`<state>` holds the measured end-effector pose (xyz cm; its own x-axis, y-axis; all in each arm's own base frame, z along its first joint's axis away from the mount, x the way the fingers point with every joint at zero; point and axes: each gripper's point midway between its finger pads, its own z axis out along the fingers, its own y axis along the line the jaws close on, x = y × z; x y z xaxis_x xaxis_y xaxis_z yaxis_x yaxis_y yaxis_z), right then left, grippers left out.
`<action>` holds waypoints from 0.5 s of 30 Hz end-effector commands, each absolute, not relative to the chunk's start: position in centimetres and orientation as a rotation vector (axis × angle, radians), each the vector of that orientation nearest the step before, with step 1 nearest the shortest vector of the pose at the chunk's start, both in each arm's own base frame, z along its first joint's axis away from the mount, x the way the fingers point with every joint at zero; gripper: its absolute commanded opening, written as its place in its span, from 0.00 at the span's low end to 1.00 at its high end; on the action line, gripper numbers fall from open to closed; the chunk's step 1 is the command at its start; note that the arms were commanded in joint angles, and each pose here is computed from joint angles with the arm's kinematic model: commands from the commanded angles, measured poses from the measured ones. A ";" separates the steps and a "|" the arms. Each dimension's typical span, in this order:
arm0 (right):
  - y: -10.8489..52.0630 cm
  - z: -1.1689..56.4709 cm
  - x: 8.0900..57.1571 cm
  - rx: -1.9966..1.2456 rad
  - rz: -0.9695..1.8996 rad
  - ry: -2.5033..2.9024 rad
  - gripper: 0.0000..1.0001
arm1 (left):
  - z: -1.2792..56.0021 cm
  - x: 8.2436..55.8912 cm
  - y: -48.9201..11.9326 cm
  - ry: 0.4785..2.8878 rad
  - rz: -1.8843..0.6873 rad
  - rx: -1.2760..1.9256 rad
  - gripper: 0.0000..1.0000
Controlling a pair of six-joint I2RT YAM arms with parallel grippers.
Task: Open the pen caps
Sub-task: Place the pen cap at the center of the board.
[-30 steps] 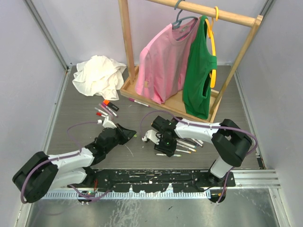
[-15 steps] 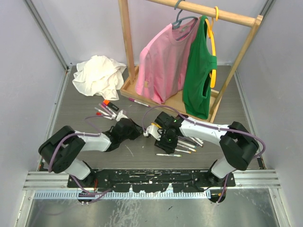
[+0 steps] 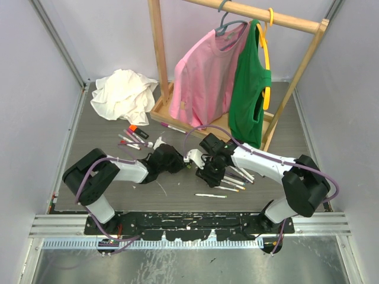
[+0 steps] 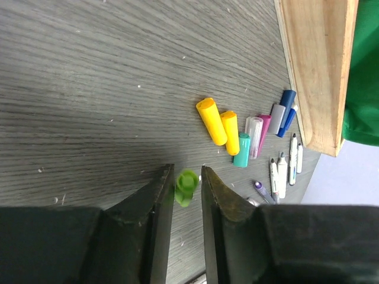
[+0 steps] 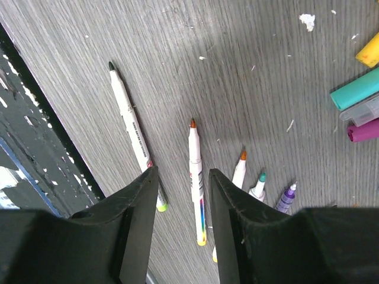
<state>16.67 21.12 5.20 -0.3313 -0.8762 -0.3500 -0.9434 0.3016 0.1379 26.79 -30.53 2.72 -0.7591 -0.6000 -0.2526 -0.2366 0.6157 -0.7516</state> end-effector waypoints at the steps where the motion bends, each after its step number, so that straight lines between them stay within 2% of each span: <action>1: 22.5 7.2 17.4 -1.665 0.521 2.274 0.46 | 2.1 26.5 -30.4 2.382 -0.957 -0.661 0.29; 5: 22.6 7.2 17.2 -1.675 0.540 2.270 0.46 | 1.9 26.4 -30.2 2.386 -0.952 -0.666 0.36; 15: 22.7 7.5 17.4 -1.675 0.541 2.253 0.46 | 3.7 26.3 -29.5 2.336 -0.965 -0.650 0.37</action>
<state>16.42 21.50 5.38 -0.3177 -0.8752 -0.3649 -0.9476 0.2789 0.1559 26.85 -30.62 3.32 -0.7546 -0.6067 -0.2501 -0.2328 0.6038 -0.7624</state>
